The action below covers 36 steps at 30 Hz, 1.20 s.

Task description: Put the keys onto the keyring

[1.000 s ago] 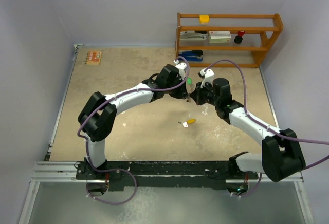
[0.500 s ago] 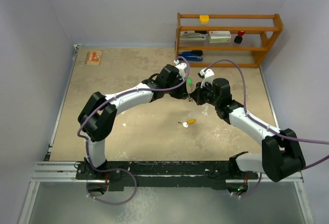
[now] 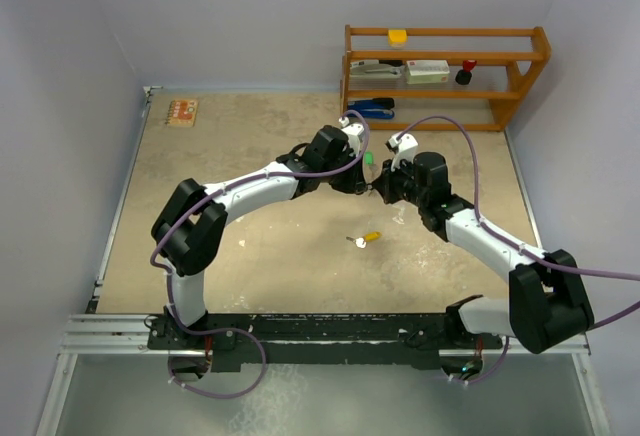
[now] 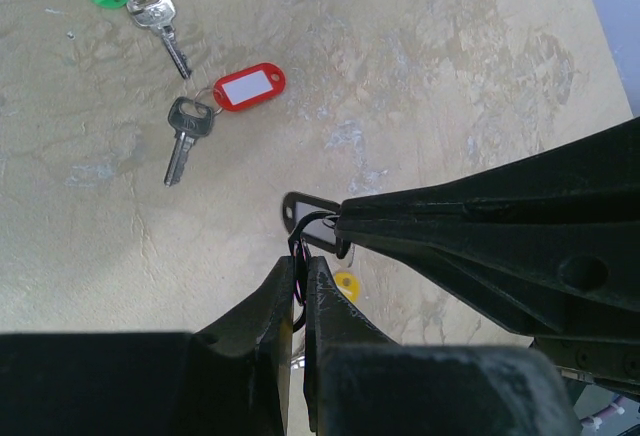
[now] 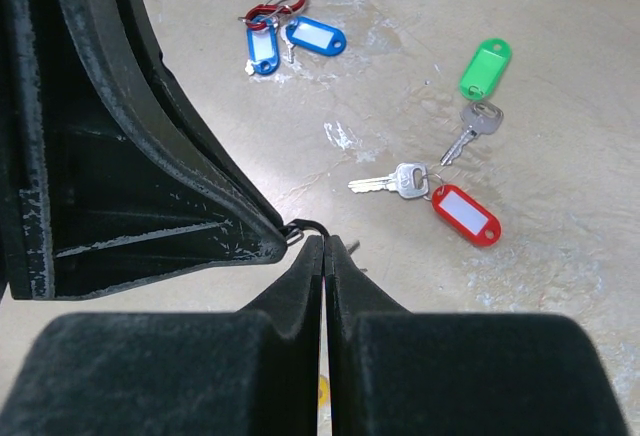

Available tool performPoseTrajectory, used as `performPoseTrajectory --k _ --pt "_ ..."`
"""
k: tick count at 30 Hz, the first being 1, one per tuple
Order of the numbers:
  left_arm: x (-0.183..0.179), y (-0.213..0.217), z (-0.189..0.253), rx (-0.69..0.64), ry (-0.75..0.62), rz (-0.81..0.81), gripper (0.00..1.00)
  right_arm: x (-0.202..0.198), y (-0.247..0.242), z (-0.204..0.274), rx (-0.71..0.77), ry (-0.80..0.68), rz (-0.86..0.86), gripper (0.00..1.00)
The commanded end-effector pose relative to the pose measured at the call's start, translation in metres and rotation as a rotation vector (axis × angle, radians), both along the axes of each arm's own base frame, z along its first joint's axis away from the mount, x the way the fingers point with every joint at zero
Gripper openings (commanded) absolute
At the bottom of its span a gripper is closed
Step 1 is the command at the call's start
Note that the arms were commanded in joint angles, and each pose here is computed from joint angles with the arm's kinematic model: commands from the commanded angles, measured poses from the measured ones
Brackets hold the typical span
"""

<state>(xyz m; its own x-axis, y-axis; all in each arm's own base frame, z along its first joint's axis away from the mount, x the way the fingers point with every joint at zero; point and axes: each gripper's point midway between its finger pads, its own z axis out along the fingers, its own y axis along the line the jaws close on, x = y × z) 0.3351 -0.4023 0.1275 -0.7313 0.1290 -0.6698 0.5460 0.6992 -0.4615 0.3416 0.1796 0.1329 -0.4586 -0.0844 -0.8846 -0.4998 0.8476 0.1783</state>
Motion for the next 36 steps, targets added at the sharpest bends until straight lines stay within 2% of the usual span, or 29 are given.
performPoseTrajectory --k 1,12,14,16,19,27,34,36 --pt "0.001 -0.005 0.042 -0.080 -0.070 -0.028 0.00 0.009 -0.003 0.024 -0.010 -0.084 -0.014 0.00" --pt "-0.004 -0.005 0.048 -0.106 -0.072 -0.047 0.00 0.021 -0.006 0.036 -0.021 -0.118 -0.051 0.00" --pt "-0.003 -0.004 0.049 -0.108 -0.074 -0.046 0.00 0.026 -0.006 0.041 -0.018 -0.127 -0.057 0.13" --pt "-0.004 -0.004 0.050 -0.111 -0.074 -0.047 0.00 0.030 -0.006 0.046 -0.012 -0.141 -0.073 0.36" --pt "-0.004 -0.004 0.050 -0.112 -0.073 -0.046 0.00 0.037 -0.008 0.054 -0.002 -0.164 -0.102 0.54" --pt "0.000 0.005 0.052 -0.122 -0.075 -0.016 0.00 0.037 -0.017 0.068 0.020 -0.189 -0.168 0.56" --pt "0.011 0.017 0.058 -0.182 -0.065 0.027 0.00 0.025 -0.037 0.075 0.011 -0.184 -0.255 0.58" --pt "0.014 0.022 0.061 -0.194 -0.066 0.047 0.00 0.020 -0.041 0.075 0.013 -0.188 -0.265 0.62"
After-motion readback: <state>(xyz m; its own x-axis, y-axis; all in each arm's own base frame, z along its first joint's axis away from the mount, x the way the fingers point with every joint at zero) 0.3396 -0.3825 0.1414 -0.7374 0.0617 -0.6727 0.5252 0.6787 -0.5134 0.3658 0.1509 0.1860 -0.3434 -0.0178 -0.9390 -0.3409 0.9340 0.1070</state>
